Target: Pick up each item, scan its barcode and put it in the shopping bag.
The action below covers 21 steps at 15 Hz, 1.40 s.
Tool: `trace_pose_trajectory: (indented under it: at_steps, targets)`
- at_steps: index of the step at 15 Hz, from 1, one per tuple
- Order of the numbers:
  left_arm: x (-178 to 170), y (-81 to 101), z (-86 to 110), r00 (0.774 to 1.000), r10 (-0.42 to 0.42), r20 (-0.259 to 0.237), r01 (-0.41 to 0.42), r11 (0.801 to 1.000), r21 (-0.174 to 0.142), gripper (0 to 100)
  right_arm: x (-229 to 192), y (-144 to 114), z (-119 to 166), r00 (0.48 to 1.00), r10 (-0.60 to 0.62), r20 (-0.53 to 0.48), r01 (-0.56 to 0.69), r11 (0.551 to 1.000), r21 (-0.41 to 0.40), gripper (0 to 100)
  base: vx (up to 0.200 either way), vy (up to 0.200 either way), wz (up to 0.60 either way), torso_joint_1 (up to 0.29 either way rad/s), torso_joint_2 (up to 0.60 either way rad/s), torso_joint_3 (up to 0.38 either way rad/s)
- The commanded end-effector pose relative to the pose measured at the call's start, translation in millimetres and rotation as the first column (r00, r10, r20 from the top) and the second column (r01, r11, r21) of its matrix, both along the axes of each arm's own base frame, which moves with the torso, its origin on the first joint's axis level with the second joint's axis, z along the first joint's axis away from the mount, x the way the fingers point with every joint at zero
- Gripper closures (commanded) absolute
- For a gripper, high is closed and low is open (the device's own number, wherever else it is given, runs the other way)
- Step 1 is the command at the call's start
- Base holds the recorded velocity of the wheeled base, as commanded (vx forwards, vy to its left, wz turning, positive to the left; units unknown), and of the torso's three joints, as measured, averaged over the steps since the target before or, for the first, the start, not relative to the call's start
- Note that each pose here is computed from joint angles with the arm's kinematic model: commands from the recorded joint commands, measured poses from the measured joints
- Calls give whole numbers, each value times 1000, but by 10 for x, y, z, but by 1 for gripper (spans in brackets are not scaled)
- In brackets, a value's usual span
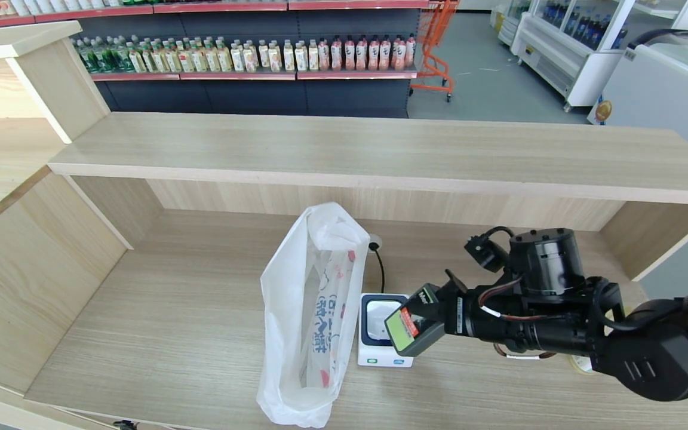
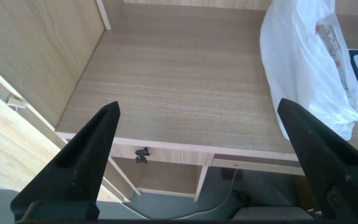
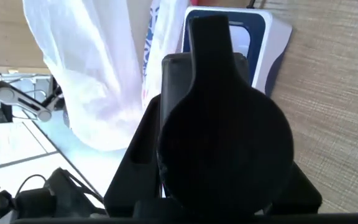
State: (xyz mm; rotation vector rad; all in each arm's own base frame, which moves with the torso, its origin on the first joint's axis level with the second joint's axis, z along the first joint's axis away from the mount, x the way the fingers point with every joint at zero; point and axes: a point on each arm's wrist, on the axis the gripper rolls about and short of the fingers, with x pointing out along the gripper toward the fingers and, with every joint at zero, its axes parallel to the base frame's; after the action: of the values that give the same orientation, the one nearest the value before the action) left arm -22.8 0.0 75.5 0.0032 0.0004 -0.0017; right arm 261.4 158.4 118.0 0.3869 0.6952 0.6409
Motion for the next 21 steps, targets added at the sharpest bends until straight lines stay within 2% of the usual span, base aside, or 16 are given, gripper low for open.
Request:
trace_pose_trajectory:
  at_steps: [1,9,18,19,21]
  targets:
    - [0,0,0,1000,0,0,0,1000,0,0,106,84,-187,1000,22,-10,-23,999,-42,100,0,0,0,0,0,0]
    - [0,0,0,1000,0,0,0,1000,0,0,256,293,-314,997,64,31,-63,997,-44,100,0,0,0,0,0,0]
    - [0,0,0,1000,0,0,0,1000,0,0,251,257,-303,998,39,50,-36,997,-65,100,0,0,0,0,0,0]
    - [0,0,0,1000,0,0,0,1000,0,0,239,244,-203,997,33,73,-30,999,-41,100,0,0,0,0,0,0]
    - [0,0,0,1000,0,0,0,1000,0,0,160,197,157,994,-39,102,24,989,146,100,0,0,0,0,0,0]
